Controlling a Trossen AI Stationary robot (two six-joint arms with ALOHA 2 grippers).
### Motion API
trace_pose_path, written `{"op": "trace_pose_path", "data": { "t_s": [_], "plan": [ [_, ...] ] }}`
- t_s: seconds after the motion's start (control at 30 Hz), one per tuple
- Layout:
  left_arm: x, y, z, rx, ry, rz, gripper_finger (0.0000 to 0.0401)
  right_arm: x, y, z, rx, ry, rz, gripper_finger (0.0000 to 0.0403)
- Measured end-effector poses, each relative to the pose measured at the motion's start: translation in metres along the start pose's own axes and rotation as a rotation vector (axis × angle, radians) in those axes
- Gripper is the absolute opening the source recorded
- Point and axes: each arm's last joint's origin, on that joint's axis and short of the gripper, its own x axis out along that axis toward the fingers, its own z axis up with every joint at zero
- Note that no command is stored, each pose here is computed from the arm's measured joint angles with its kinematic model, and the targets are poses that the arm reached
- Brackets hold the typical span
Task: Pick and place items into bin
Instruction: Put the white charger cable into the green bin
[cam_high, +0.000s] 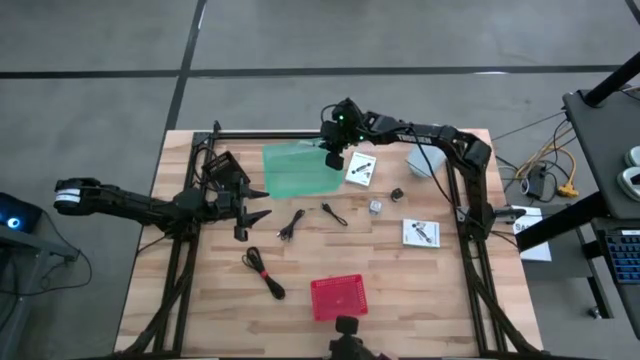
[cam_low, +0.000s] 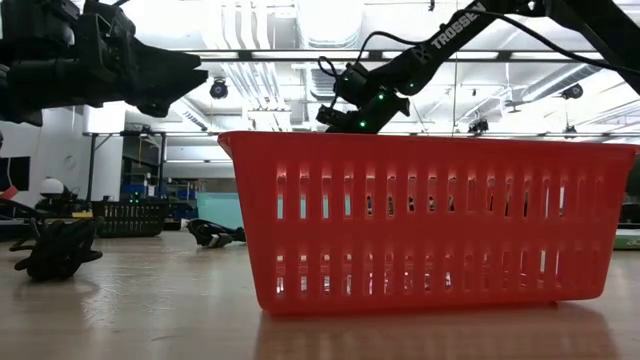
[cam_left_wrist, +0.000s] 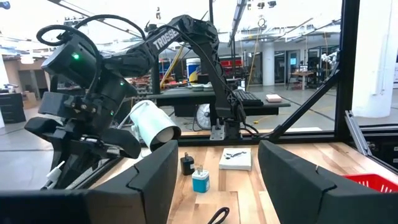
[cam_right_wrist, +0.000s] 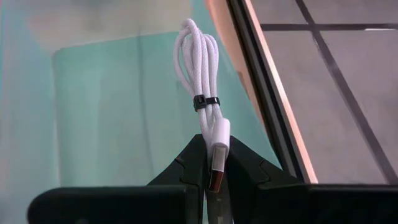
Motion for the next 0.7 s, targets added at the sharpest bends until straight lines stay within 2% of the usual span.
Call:
{"op": "trace_pose_path", "data": {
  "t_s": [0.23,0.53,0.7],
  "plan": [
    [0.0,0.0,0.0,0.0,0.0,-0.001,0.0207,0.0015,-0.0008,0.0041,0.042,-0.045,-0.014,0.0029],
    [0.0,0.0,0.0,0.0,0.0,0.0,0.0207,0.0033,-0.0014,0.0029,0.031,-0.043,-0.016,0.003],
    [0.0,0.0,0.0,0.0,0.0,0.0,0.0207,0.0033,-0.0012,0.003,0.02,-0.044,-0.016,0.0054]
  ]
}}
